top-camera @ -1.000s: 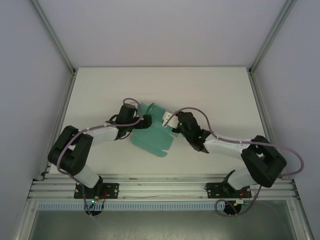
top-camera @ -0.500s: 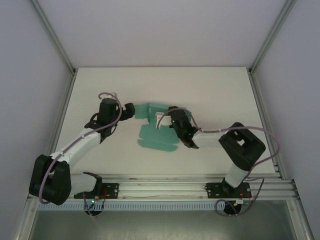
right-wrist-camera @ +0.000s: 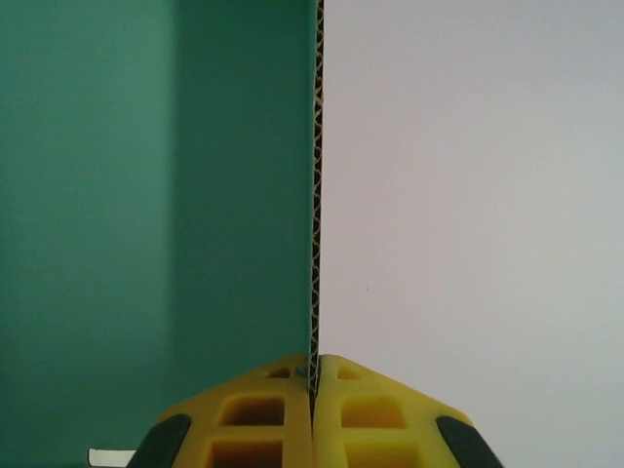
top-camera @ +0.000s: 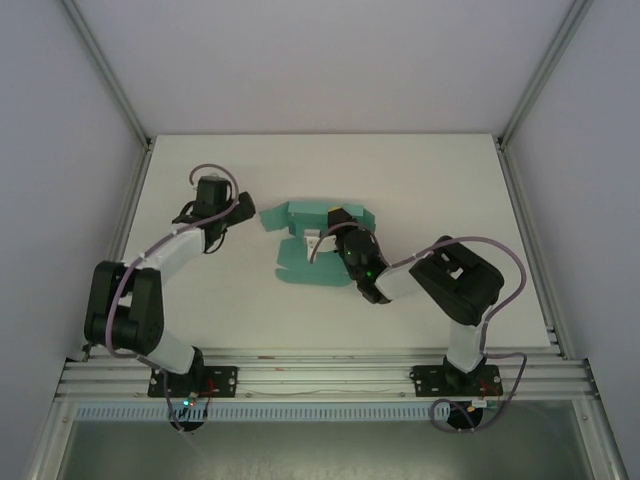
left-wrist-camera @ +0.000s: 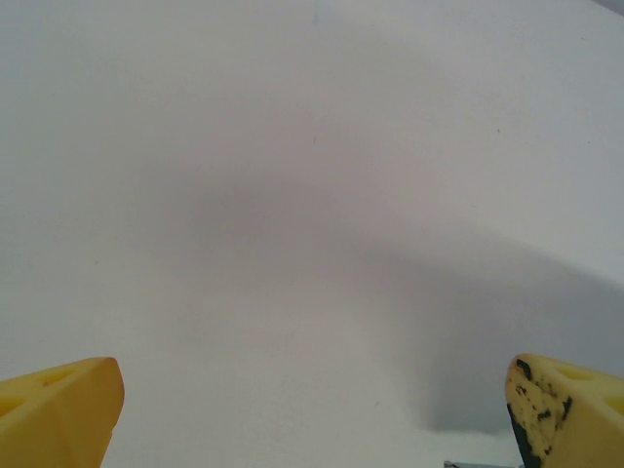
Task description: Assemble paper box
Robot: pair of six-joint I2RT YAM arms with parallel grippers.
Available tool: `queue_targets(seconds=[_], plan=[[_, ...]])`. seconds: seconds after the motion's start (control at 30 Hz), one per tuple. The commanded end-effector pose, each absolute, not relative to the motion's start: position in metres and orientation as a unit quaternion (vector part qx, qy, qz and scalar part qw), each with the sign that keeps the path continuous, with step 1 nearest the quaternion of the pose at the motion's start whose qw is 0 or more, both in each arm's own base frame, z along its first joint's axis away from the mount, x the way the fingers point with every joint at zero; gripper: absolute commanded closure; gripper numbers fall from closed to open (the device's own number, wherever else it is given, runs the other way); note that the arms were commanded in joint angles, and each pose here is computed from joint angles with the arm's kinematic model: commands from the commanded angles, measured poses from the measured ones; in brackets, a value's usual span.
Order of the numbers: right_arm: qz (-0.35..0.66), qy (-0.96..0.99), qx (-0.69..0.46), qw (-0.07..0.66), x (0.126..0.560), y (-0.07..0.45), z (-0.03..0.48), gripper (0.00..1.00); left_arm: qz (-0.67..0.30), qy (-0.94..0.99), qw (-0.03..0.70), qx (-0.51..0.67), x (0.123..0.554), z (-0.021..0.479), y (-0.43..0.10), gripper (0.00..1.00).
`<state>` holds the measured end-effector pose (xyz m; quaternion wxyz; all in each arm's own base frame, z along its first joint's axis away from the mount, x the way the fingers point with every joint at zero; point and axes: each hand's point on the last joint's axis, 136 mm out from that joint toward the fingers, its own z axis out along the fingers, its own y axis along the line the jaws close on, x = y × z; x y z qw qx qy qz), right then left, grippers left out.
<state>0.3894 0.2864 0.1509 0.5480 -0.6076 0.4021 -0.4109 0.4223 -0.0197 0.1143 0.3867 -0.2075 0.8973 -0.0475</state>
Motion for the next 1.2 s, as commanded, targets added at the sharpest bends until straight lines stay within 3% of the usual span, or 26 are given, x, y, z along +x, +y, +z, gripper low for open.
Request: queue_targets(seconds=[0.0,0.17,0.4,0.93,1.17], plan=[[-0.410,0.397,-0.599,0.562,0.385,0.289,0.153,1.00,-0.066,0.902,0.395,-0.162,0.446,0.122,-0.031,0.00],[-0.400,0.414,-0.598,0.557,0.385,0.286,0.147,1.00,-0.146,0.910,0.375,-0.098,0.454,0.111,-0.068,0.06],[-0.405,0.427,-0.600,0.542,0.389,0.282,0.135,1.00,-0.224,0.898,0.377,-0.034,0.434,0.108,-0.109,0.16],[-0.409,0.460,-0.592,0.521,0.390,0.264,0.116,1.00,-0.215,0.894,0.389,0.052,0.399,0.081,-0.156,0.26],[-0.397,0.465,-0.603,0.512,0.388,0.266,0.111,1.00,-0.203,0.883,0.418,0.069,0.405,0.079,-0.161,0.29]])
